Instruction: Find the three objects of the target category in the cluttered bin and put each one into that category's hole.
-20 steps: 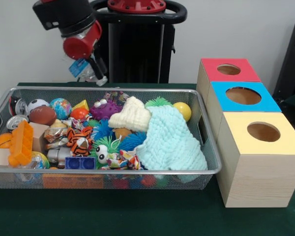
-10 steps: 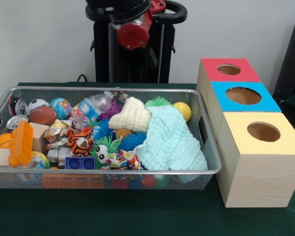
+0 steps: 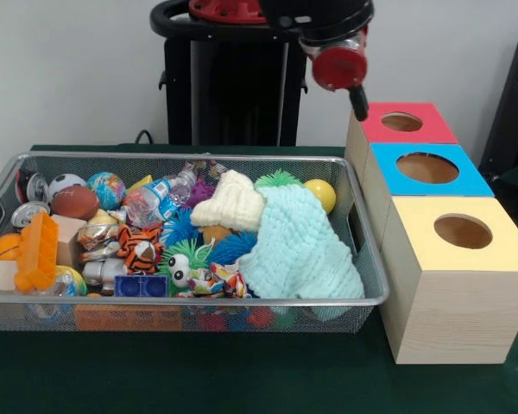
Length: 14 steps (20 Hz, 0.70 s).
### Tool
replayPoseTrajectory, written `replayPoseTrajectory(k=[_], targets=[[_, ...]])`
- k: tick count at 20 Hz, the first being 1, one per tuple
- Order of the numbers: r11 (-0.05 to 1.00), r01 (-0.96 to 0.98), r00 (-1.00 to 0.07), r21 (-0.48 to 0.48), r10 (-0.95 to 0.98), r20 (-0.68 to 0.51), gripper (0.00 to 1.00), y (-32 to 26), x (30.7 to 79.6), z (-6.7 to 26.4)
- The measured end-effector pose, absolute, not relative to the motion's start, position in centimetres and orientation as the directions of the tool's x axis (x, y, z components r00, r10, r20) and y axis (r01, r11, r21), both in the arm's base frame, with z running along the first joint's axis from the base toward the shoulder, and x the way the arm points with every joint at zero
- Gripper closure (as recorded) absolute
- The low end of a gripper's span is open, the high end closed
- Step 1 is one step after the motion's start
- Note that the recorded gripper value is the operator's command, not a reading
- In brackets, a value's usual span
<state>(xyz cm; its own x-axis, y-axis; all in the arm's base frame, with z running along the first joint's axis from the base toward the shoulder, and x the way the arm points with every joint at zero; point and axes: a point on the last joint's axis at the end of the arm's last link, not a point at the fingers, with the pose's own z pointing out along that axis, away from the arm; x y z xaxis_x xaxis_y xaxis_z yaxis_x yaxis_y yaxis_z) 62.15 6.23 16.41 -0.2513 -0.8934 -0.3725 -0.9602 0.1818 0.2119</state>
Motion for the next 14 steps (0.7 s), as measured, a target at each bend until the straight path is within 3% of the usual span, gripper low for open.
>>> replayPoseTrajectory(k=[7, 14], targets=[[0.237, -0.950, -0.298, 0.205, -0.883, -0.361, 1.00, 6.4, 63.3, 16.1], [0.349, -0.907, -0.416, 0.234, -0.827, -0.379, 1.00, 1.8, 64.3, 15.4]])
